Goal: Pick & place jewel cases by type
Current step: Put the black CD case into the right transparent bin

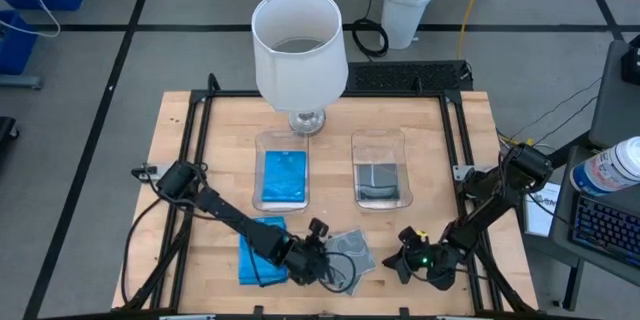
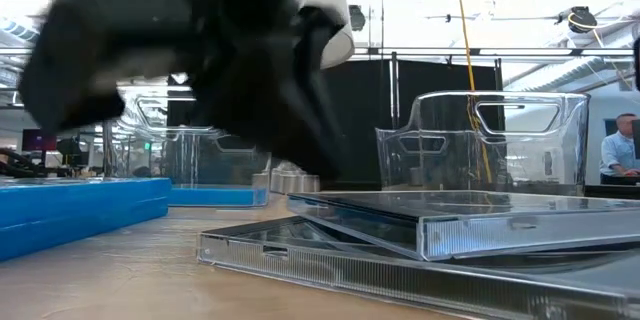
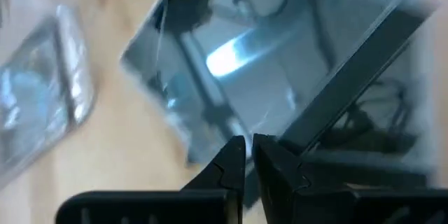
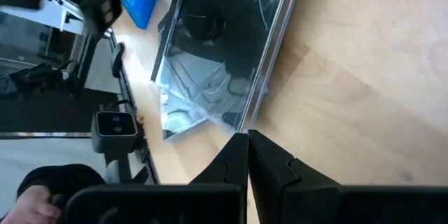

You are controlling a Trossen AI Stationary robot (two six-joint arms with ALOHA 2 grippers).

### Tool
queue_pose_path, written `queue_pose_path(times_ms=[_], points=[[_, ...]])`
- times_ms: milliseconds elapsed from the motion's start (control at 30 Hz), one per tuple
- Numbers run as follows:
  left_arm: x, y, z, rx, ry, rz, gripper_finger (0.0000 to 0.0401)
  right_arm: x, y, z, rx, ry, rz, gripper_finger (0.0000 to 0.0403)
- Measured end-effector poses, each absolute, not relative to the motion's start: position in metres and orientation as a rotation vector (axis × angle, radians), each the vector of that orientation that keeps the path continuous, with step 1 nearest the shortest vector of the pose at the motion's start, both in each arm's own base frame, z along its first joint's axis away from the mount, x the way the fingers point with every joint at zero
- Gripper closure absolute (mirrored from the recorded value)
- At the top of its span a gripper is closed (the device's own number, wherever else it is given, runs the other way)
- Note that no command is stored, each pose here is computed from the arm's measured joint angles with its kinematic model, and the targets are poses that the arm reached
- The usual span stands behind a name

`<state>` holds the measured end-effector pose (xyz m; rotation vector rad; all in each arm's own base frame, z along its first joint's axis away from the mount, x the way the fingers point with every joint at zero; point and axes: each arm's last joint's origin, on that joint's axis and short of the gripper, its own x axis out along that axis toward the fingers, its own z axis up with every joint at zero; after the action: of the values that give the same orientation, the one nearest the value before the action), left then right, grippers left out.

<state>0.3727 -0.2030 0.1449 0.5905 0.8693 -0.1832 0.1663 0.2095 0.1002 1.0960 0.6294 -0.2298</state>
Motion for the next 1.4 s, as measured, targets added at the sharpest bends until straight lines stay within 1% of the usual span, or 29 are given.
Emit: queue_pose_path(times_ms=[133,500,633,867,1000,1133,1233,1300,1400], points=[[0.372,-0.198,0.145,0.64,0.885,-0.11,0.0361,0.167,0.211,0.102,1.107,0.62,-0.224,0.0401],[0.377,-0.184,0.143,0.557,0.937,-0.118,0.0361,0.17,0.215,0.105,1.073,0.63,-0.192,0.0392],[0.377,-0.185,0.142,0.53,0.943,-0.137,0.0361,0.171,0.216,0.106,1.046,0.626,-0.174,0.0364],[0.376,-0.188,0.143,0.505,0.944,-0.169,0.0361,0.172,0.214,0.106,1.08,0.605,-0.206,0.0288],[0.376,-0.188,0.143,0.498,0.944,-0.175,0.0361,0.176,0.216,0.1,1.111,0.58,-0.223,0.0257],[0.376,-0.189,0.143,0.502,0.937,-0.179,0.0361,0.184,0.221,0.09,1.179,0.565,-0.195,0.0244],[0.377,-0.189,0.142,0.499,0.935,-0.178,0.0361,0.187,0.226,0.084,1.213,0.625,-0.187,0.0244],[0.378,-0.189,0.141,0.501,0.927,-0.178,0.0361,0.186,0.226,0.081,1.214,0.668,-0.205,0.0244],[0.38,-0.191,0.137,0.498,0.915,-0.183,0.0361,0.185,0.226,0.083,1.204,0.668,-0.203,0.0244]])
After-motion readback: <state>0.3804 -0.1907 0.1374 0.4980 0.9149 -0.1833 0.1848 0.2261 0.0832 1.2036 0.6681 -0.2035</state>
